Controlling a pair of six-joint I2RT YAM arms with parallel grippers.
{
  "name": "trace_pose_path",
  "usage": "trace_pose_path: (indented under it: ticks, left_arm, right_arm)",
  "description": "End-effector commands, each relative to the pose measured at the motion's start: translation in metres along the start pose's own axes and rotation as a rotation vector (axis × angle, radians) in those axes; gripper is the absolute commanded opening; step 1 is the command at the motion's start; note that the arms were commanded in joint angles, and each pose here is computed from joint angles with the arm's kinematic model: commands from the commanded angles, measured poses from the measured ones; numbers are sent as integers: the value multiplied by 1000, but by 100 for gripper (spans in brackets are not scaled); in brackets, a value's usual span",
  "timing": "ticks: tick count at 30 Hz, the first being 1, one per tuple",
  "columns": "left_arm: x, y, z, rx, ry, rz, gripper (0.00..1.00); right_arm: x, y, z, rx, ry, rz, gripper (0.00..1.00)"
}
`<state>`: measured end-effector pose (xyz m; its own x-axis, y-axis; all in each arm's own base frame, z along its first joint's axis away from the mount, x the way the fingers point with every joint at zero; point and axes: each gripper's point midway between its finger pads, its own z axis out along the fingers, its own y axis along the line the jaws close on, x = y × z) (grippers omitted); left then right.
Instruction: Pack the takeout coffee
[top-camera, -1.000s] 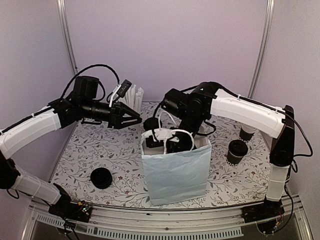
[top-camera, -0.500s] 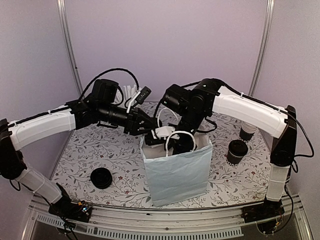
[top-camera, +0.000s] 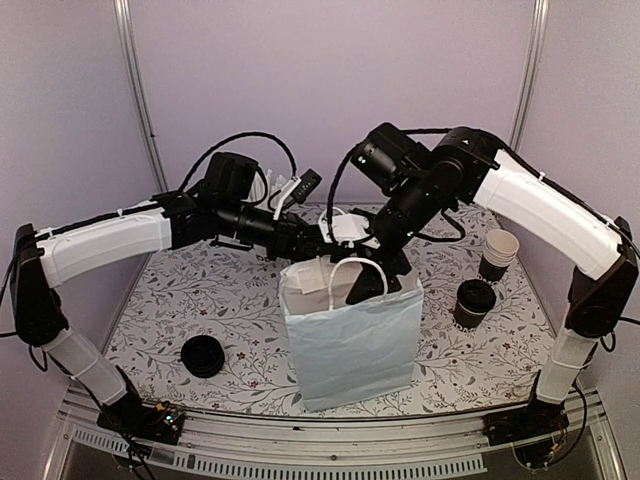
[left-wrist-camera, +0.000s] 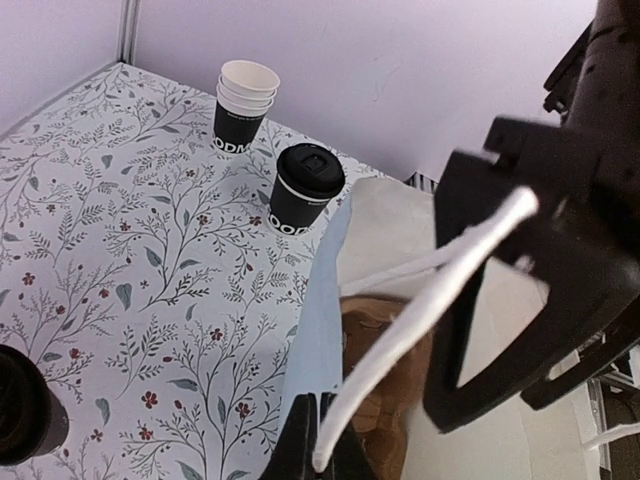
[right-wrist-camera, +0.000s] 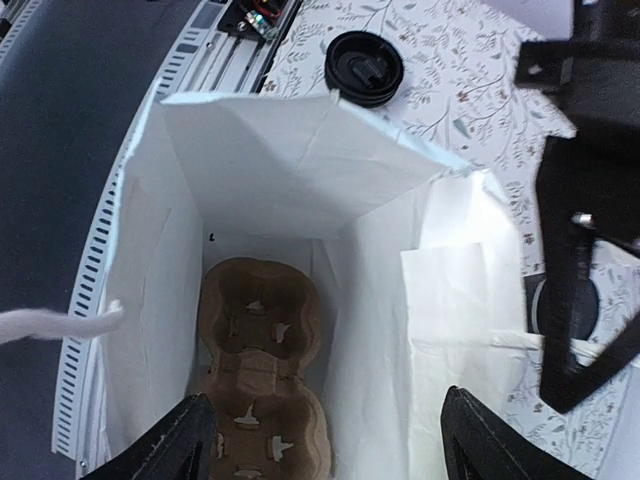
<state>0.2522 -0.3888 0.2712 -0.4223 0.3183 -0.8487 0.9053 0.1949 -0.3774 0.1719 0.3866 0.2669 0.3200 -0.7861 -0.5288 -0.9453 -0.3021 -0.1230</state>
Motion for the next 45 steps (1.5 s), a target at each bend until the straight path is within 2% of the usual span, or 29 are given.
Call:
trace_pose_path:
  ticks: [1,4,9,13,18,23,31,37,45]
  left_arm:
    - [-24,-9,-21,-74,-35,78,0]
    - [-28,-6,-36,-151,-22,108,0]
    - [-30,4,-57,-274,3,144,0]
    - [-21,-3,-56,-236,6,138,0]
    - [13,-29,-28,-71,89,82,1]
    - [36,-65,-14,-36,140,63,1]
    - [51,-116,-17,-17,133,60,4]
    - [64,-111,-14,-64,144,48,5]
    - [30,-84,-24,-172,63,58,0]
  right_arm:
    - [-35,-22,-61,243,-119,-115,81]
    - [-46,-32,-90,347,-157,-137,83]
    - [-40,-57,-145,489,-176,-146,83]
    - [-19,-78,-171,554,-211,-86,84]
    - [13,-87,-156,541,-208,18,84]
    - [28,-82,-138,516,-202,74,84]
    - [41,-74,-123,499,-198,122,84]
    - [49,-71,-116,490,-180,145,84]
    - [41,-68,-123,470,-205,152,84]
